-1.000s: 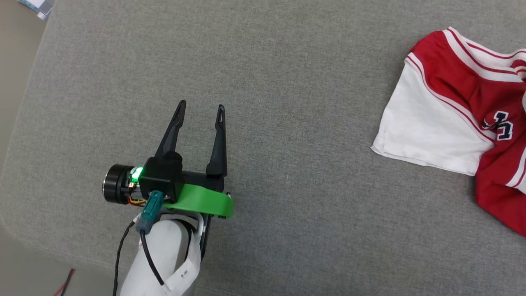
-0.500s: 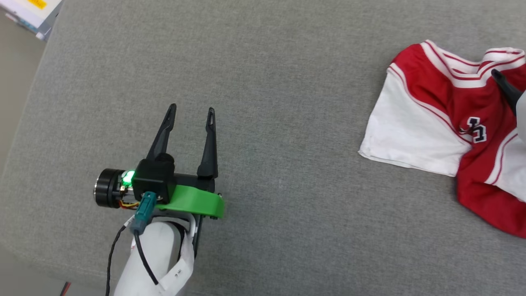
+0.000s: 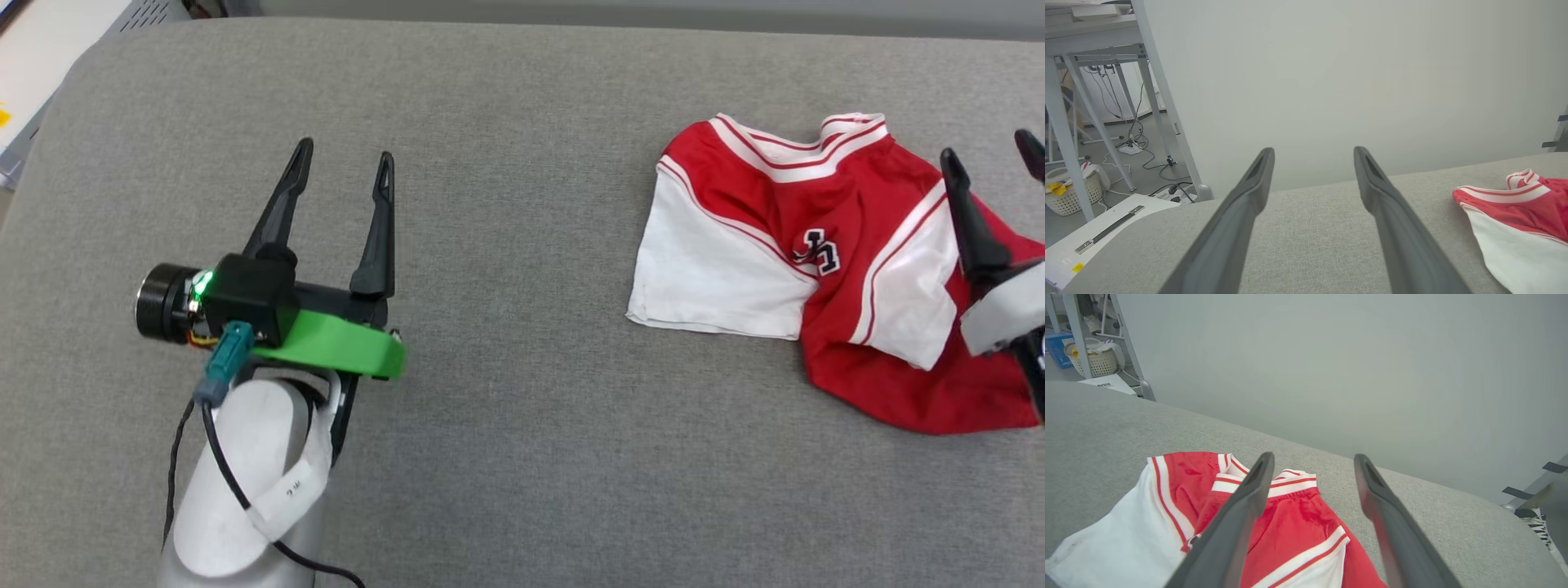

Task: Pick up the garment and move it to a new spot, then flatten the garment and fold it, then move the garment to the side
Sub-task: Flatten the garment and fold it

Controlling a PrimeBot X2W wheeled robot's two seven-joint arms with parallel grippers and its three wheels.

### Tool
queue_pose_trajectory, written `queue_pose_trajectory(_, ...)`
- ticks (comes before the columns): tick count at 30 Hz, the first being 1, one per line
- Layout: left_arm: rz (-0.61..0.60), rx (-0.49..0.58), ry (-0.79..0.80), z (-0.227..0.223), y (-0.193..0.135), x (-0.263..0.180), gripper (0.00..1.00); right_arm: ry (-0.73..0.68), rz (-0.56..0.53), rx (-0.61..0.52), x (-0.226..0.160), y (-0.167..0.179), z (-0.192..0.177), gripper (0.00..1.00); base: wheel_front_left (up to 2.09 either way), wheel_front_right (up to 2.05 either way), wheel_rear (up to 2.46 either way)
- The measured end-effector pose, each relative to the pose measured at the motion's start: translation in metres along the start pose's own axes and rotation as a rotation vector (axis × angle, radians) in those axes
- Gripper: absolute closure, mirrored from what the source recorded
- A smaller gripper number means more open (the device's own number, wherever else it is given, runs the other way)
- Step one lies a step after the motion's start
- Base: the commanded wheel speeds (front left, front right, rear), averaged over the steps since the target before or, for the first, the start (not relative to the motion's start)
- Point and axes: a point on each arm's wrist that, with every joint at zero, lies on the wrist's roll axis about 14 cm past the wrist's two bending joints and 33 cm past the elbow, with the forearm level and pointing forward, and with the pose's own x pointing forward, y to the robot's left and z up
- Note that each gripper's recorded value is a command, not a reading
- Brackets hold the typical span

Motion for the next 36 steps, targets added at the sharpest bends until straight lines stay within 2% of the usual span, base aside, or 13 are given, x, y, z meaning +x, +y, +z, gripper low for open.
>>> queue_pose_trajectory(8, -0.231, 0.002, 0.020, 0.022, -0.047, 0.057, 0.00, -0.089, -0.120, 0.054, -0.054, 0.003, 0.011, 0.00, 0.00, 0.00, 0.00)
queue_pose_trajectory(10, -0.317, -0.008, 0.058, 0.024, -0.069, 0.068, 0.00, -0.101, -0.146, 0.066, -0.064, 0.003, 0.012, 0.00, 0.00, 0.00, 0.00)
queue_pose_trajectory(11, -0.439, -0.007, 0.148, 0.019, -0.099, 0.076, 0.00, -0.092, -0.172, 0.082, -0.077, 0.008, 0.008, 0.00, 0.00, 0.00, 0.00)
queue_pose_trajectory(13, -0.509, -0.009, 0.217, 0.013, -0.116, 0.077, 0.00, -0.078, -0.186, 0.089, -0.083, 0.009, 0.004, 0.00, 0.00, 0.00, 0.00)
queue_pose_trajectory(18, -0.690, 0.030, 0.464, -0.017, -0.156, 0.067, 0.00, -0.052, -0.210, 0.094, -0.090, 0.009, -0.005, 0.00, 0.00, 0.00, 0.00)
queue_pose_trajectory(25, -0.924, 0.179, 0.781, -0.062, -0.195, 0.030, 0.00, -0.008, -0.220, 0.097, -0.095, 0.009, -0.019, 0.00, 0.00, 0.00, 0.00)
queue_pose_trajectory(31, -1.066, 0.294, 0.980, -0.095, -0.210, 0.002, 0.00, 0.025, -0.229, 0.101, -0.094, 0.007, -0.034, 0.00, 0.00, 0.00, 0.00)
queue_pose_trajectory(36, -1.102, 0.389, 1.107, -0.122, -0.206, -0.008, 0.00, 0.048, -0.232, 0.103, -0.089, 0.006, -0.045, 0.00, 0.00, 0.00, 0.00)
